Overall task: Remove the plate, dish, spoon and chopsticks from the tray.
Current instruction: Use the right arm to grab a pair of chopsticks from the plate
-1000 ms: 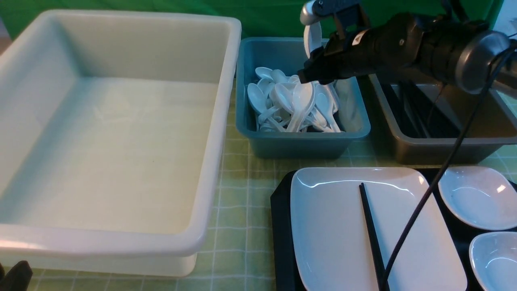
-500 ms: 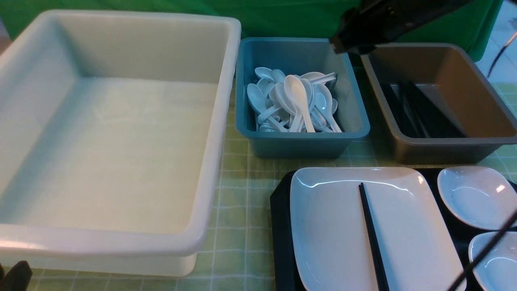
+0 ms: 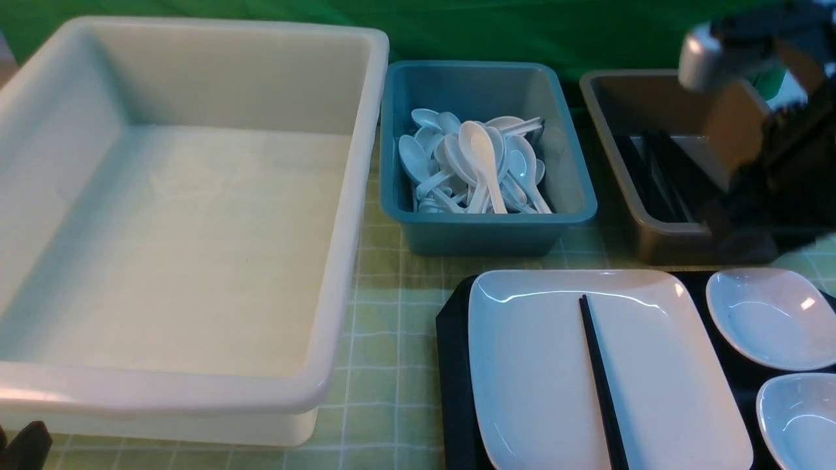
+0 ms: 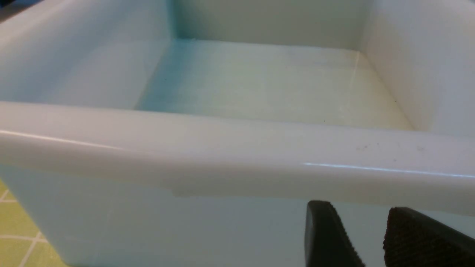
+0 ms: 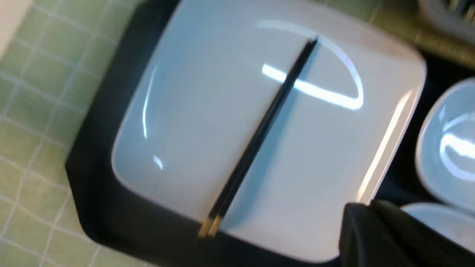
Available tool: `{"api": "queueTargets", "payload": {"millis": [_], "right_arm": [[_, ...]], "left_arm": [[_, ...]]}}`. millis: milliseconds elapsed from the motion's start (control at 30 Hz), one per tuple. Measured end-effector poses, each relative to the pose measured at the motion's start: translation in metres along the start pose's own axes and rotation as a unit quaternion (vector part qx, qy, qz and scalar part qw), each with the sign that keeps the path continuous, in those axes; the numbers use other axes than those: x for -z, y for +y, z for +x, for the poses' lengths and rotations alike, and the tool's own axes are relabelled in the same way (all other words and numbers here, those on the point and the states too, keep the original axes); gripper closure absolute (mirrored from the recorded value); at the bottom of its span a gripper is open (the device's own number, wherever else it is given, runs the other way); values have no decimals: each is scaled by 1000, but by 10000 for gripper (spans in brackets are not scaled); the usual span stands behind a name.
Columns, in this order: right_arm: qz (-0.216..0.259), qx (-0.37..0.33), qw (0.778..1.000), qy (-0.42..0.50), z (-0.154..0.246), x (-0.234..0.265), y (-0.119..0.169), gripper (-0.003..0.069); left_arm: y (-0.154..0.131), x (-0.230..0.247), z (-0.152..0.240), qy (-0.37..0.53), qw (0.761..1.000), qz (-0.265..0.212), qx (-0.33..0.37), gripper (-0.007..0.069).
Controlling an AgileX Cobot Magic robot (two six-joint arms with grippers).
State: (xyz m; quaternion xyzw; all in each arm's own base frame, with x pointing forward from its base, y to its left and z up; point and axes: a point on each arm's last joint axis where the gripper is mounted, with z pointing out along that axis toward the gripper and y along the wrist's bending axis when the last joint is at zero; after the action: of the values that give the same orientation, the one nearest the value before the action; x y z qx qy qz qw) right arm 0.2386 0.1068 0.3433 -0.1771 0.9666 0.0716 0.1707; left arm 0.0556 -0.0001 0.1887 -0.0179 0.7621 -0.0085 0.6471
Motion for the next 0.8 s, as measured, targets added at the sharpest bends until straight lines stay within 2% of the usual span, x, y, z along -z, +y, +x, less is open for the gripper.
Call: {"api": "queueTargets", "payload": {"millis": [100,200,267,300,333,433,567,800], "right_arm": [[3,-29,999,42,23,-25,-3,611],[6,-62,995,75,46,-57,-6,552],[-6,-81,993,88,58,-74,-5,494],[-18,-91,991,94,62,-83,-3,440],[-21,-92,991,94,62,-85,-2,433],[-37,-79,993,79,58,-96,10,341],[-44,-72,995,59,51,-109,22,321],[-34,-72,993,92,39,-148,30,319]], "left_arm": [[0,0,0,0,1000,0,0,402],[0,0,0,0,1000,0,0,402],[0,0,0,0,1000,0,0,402],[0,0,0,0,1000,0,0,402],[0,0,0,0,1000,0,0,402],[0,0,0,0,1000,0,0,402],[0,0,0,0,1000,0,0,402],[0,0,0,0,1000,0,0,402]]}}
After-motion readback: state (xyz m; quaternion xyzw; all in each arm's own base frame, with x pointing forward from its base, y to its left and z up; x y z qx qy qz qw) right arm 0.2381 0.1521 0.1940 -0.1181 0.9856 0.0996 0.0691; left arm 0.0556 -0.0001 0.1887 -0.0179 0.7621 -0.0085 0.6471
